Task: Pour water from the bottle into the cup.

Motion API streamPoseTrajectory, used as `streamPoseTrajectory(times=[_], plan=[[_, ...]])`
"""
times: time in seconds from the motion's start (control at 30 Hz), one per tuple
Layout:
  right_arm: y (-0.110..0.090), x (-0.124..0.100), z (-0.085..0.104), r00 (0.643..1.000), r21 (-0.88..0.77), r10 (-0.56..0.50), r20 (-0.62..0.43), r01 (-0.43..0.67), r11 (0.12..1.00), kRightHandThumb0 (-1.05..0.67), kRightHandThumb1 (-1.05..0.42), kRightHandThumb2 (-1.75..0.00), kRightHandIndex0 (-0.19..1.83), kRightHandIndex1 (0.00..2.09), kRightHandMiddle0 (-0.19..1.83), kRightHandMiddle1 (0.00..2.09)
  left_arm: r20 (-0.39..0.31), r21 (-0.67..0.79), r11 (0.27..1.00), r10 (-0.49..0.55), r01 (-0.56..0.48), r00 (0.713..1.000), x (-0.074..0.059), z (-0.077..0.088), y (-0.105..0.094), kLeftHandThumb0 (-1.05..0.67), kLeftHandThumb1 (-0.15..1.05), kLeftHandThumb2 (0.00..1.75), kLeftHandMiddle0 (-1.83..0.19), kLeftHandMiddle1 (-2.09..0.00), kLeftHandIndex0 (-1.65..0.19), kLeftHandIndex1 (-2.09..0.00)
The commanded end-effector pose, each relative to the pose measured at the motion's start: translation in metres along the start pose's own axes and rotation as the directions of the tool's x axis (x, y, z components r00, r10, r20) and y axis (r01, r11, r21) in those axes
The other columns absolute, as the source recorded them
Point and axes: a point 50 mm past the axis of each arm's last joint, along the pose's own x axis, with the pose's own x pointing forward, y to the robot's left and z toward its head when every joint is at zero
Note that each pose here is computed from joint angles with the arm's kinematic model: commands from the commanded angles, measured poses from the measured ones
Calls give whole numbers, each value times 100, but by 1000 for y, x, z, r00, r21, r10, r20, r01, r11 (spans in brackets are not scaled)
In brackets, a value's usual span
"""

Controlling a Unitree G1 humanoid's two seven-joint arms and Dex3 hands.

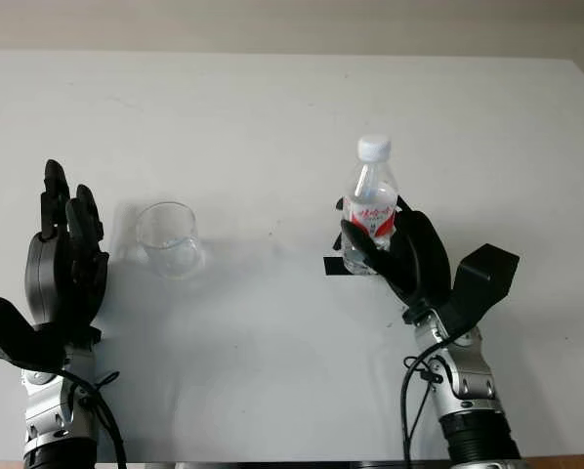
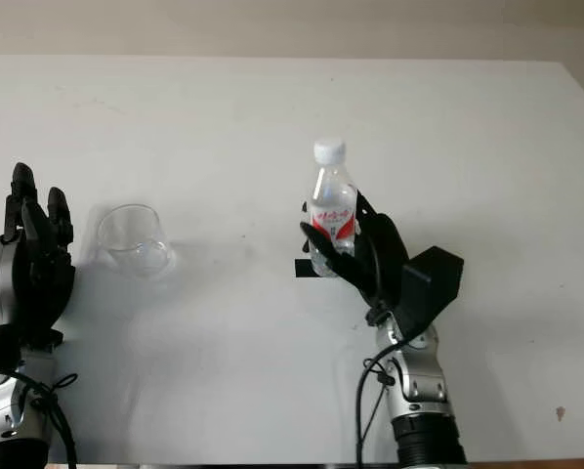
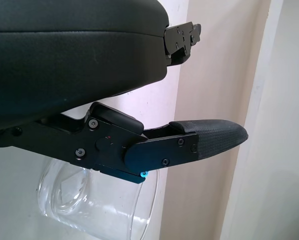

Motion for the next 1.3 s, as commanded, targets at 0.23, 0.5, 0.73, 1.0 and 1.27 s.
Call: streamPoseTrajectory(times=[0.23,0.5,0.73,1.0,1.27], plan=[[5,-4,-10,999,44,-52,-3,52,998,-48,-105,-30,41,184,28,180,-46,7,1000,20,-19,999,-7,-8,7,-77,105,60,19,-3,19,0],[0,-7,-7,998,-104,6,63,1,995,-50,-105,-30,39,176,27,176,-36,6,1000,7,-7,999,-5,-5,7,-76,105,61,19,0,19,0],[-3,-11,-6,989,-227,72,128,-41,973,-49,-105,-27,45,133,31,146,-40,-8,1000,5,-6,999,-5,-5,9,-75,105,59,19,0,19,0],[3,-16,-15,986,-158,122,116,-103,982,-52,-104,-9,31,12,30,42,-39,1,1000,4,-4,999,-4,-4,10,-76,105,58,19,-2,19,0],[2,-16,-19,979,-201,200,48,-186,962,-73,-99,-4,-18,0,-14,0,-36,0,1000,-3,3,999,-3,-3,11,-75,105,59,19,-1,19,0]])
